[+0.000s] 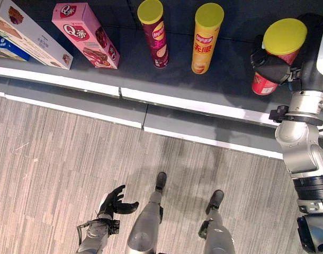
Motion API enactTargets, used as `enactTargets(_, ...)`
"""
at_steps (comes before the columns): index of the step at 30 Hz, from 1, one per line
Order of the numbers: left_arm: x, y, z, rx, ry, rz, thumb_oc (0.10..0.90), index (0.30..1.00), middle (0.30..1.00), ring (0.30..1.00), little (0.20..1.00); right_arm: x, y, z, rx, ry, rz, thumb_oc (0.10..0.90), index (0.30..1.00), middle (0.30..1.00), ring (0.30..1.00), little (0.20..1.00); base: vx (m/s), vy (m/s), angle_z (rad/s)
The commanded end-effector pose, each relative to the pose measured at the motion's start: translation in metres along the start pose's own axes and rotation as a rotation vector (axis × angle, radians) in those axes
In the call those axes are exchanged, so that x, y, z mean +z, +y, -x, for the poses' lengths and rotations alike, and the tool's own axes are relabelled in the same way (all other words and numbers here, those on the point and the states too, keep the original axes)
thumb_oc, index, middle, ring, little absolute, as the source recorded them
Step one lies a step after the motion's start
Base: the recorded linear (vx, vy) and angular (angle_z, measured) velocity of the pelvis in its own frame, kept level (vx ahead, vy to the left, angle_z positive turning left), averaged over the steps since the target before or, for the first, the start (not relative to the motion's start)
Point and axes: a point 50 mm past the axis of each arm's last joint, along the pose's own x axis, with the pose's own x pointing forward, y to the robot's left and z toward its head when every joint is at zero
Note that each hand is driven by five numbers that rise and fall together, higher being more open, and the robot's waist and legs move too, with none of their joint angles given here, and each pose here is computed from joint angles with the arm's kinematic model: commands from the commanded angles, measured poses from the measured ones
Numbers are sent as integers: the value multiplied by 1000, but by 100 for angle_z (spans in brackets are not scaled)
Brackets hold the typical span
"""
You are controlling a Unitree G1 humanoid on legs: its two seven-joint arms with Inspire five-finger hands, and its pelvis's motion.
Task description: Put the goods on the table back onto the shelves and tidy them up.
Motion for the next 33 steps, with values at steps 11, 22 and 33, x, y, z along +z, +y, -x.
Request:
enactTargets(11, 6, 14, 4, 30, -60, -44, 800, 900, 900, 900, 900, 25, -47, -51, -342, -114, -37, 400, 300, 300, 300, 300, 2, -1, 5)
enactTargets(22, 10, 11, 3, 30, -74, -27, 800, 900, 900, 900, 900, 16, -29, -36, -256, -50, -97, 400, 300, 300, 300, 300, 3, -1, 1)
enactTargets(33, 6, 22, 6, 69, -59, -59, 800, 900, 900, 900, 900, 12, -34, -31, -278, -44, -110, 400, 300, 300, 300, 300, 1, -10, 1)
